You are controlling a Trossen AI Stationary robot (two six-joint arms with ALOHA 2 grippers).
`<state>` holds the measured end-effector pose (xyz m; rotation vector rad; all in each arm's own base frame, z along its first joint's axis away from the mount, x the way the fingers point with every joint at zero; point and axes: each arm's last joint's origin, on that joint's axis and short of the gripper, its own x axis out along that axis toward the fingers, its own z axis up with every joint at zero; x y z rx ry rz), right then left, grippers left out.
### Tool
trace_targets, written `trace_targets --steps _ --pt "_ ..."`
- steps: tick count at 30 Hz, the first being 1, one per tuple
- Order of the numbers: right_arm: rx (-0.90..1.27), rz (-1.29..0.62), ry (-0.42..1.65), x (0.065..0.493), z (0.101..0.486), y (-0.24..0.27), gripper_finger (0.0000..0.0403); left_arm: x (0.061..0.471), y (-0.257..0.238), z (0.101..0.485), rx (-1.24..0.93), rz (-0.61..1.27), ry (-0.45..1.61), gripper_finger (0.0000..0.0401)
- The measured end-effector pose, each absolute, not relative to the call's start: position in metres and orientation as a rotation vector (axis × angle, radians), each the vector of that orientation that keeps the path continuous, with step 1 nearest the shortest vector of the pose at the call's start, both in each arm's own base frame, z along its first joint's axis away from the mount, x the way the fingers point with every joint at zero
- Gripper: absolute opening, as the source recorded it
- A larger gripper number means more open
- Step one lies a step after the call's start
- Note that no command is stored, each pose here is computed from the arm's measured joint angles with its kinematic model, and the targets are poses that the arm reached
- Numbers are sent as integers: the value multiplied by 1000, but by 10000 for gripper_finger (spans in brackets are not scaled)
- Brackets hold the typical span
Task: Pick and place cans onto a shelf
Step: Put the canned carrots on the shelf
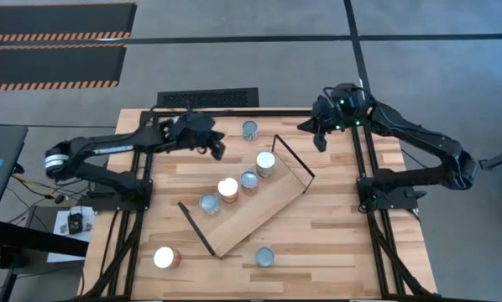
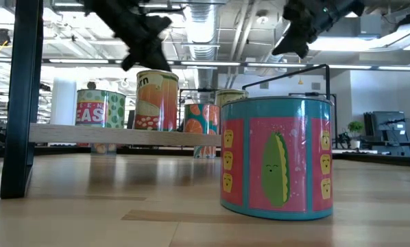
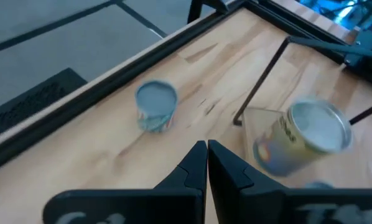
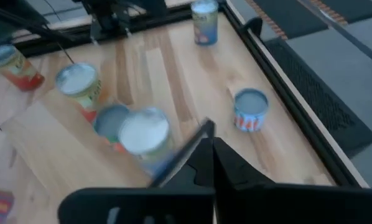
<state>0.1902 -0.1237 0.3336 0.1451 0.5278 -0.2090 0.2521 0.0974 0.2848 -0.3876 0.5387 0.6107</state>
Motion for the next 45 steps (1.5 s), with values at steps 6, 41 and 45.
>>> trace_targets --steps 6,41,45 --pt "132 -208 518 180 330 -132 5 294 129 288 -373 543 584 0" --pt "135 -115 487 171 325 -141 7 365 215 190 -158 389 1025 135" --pt "136 -116 489 171 325 -141 7 368 215 180 -127 349 1046 135"
